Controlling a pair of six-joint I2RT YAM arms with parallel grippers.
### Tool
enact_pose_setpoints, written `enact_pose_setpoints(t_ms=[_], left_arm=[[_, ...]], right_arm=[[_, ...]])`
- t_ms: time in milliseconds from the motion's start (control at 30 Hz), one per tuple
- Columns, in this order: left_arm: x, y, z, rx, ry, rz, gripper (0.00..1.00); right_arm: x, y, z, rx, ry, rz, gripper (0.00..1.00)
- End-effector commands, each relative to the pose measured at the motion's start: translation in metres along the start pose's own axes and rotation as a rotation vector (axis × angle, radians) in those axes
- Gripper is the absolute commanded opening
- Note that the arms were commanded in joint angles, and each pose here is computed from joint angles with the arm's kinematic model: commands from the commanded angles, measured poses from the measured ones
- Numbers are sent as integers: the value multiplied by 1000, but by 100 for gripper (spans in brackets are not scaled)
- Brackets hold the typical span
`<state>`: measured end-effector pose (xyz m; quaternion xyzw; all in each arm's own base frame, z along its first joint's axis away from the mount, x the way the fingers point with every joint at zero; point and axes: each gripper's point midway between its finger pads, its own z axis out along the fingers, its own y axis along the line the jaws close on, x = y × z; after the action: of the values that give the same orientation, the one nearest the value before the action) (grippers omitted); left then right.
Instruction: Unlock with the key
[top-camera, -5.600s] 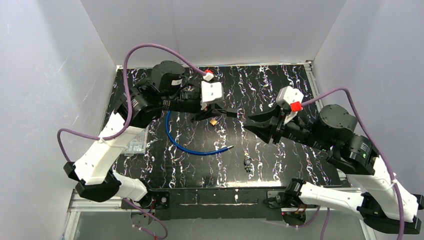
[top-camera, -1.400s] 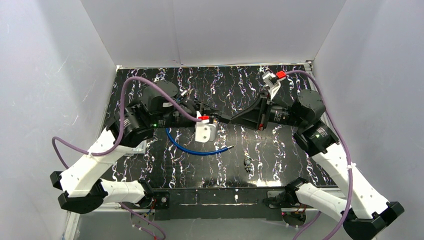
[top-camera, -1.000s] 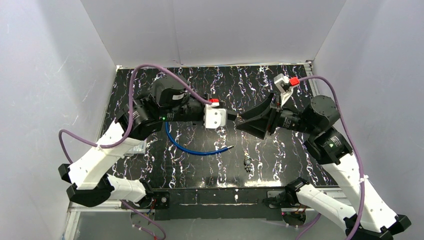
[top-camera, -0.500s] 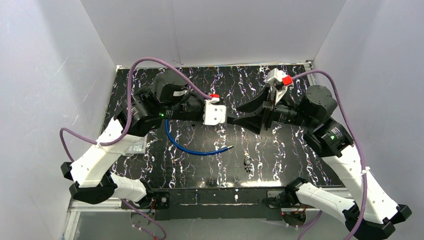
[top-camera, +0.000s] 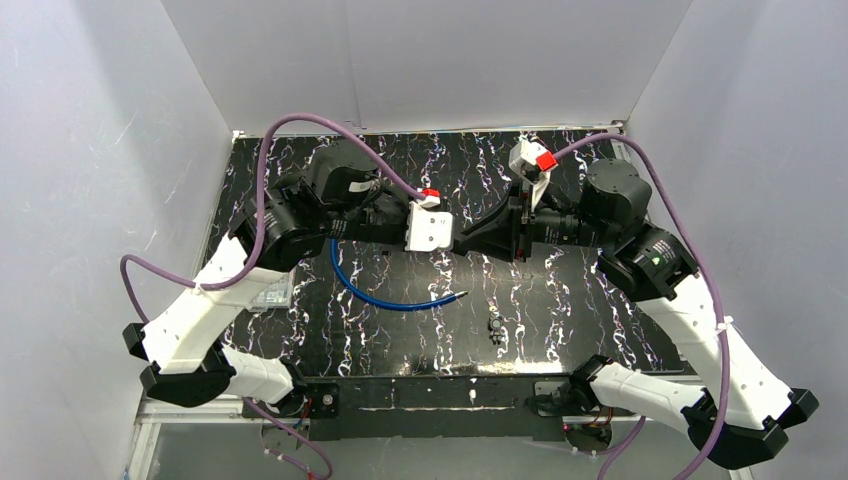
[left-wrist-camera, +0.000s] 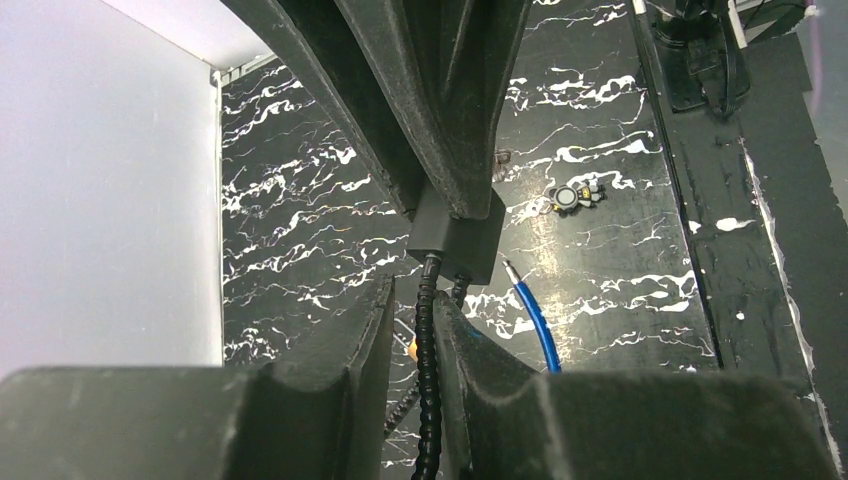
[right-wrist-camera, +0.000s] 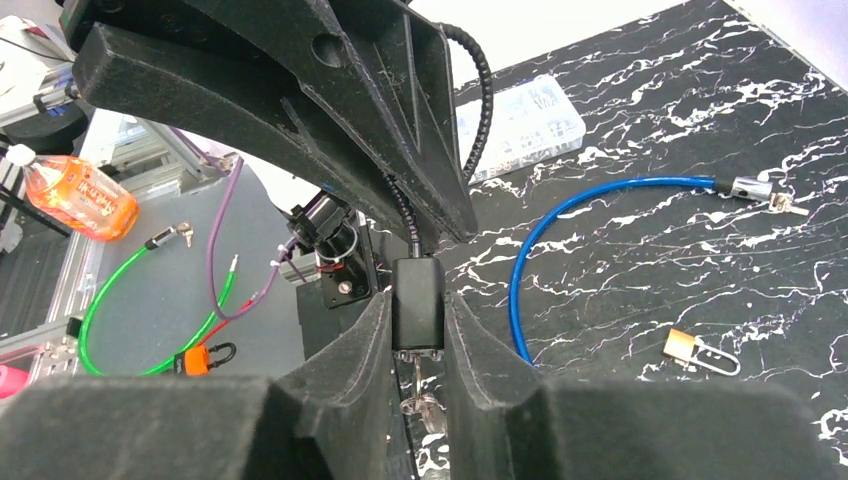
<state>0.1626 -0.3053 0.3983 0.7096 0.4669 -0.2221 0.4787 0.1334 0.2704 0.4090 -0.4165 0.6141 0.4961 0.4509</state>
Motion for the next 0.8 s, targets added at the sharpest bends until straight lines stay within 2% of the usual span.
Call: enact_pose_setpoints(t_ms=[0,33,100,133,233,300,367,567,767], left_arm=[[-22,10,-13,-44,-67,24,2],[-23,9,-13,-38,-69,20,9],[-23,4,-13,-18,-71,5,38],[-23,1,-13,-2,-74,-1,48],[-19,-8,-13,40,-62,-21,75],[-17,-13,-13,64,-49,-37,86],[-16,-17,-13,87,-40,-47,89],[-14,-31,-12,175,-21,-105,91],[-12,-38,0,206,-40,-164,82]], right_arm=[[-18,16,-4,-44,-25,-52,1],[-19,17,-5,-41,-31,-57,1],[-24,18,-7,-32,-47,-71,1],[-25,19,-8,-29,-53,-76,1],[-28,22,-11,-30,-58,-88,1],[-29,24,-12,-35,-53,-92,1],[-28,26,-12,-38,-46,-96,1],[-30,28,-13,-26,-45,-122,1],[-37,33,-15,-23,-64,-144,1]])
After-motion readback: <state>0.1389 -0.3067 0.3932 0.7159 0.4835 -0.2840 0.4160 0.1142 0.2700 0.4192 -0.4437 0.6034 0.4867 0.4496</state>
